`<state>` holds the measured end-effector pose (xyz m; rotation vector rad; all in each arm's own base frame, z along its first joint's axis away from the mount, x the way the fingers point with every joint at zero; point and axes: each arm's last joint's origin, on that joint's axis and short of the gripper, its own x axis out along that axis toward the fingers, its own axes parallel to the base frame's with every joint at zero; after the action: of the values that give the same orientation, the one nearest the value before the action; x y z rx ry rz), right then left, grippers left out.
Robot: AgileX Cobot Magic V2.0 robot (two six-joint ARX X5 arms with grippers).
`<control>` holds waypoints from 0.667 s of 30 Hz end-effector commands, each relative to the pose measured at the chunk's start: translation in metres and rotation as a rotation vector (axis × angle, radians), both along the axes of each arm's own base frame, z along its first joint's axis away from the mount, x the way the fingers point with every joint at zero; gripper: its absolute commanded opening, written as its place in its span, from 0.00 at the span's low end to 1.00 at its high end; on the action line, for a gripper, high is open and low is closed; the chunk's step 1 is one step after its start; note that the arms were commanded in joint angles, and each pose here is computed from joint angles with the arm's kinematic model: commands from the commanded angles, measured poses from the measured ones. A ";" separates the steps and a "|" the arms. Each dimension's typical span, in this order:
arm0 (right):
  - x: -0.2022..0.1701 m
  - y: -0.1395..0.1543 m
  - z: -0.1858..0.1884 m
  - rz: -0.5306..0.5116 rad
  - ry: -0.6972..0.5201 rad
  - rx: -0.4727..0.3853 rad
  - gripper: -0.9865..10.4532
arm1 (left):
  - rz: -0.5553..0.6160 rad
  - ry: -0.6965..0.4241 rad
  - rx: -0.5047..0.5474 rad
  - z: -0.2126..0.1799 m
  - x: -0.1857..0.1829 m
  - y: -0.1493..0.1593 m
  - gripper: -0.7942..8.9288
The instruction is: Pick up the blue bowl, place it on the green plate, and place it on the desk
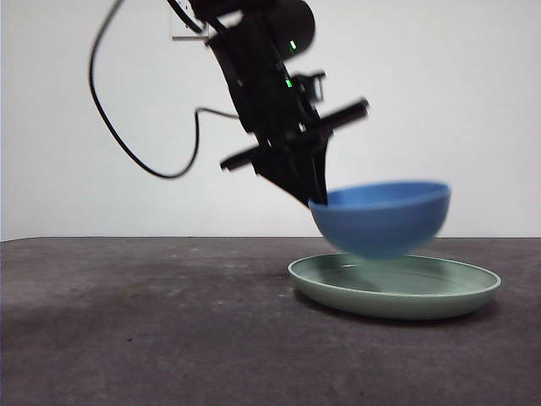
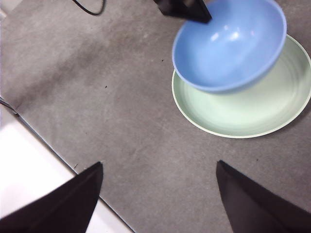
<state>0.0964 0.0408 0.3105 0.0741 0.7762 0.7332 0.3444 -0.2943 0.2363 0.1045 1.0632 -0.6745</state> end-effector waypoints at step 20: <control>-0.001 0.000 0.006 -0.002 -0.009 0.009 0.41 | -0.001 0.030 0.061 -0.032 0.010 -0.018 0.25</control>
<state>0.0961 0.0407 0.3102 0.0743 0.7807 0.7329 0.3526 -0.3048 0.2059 0.1412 1.1216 -0.6383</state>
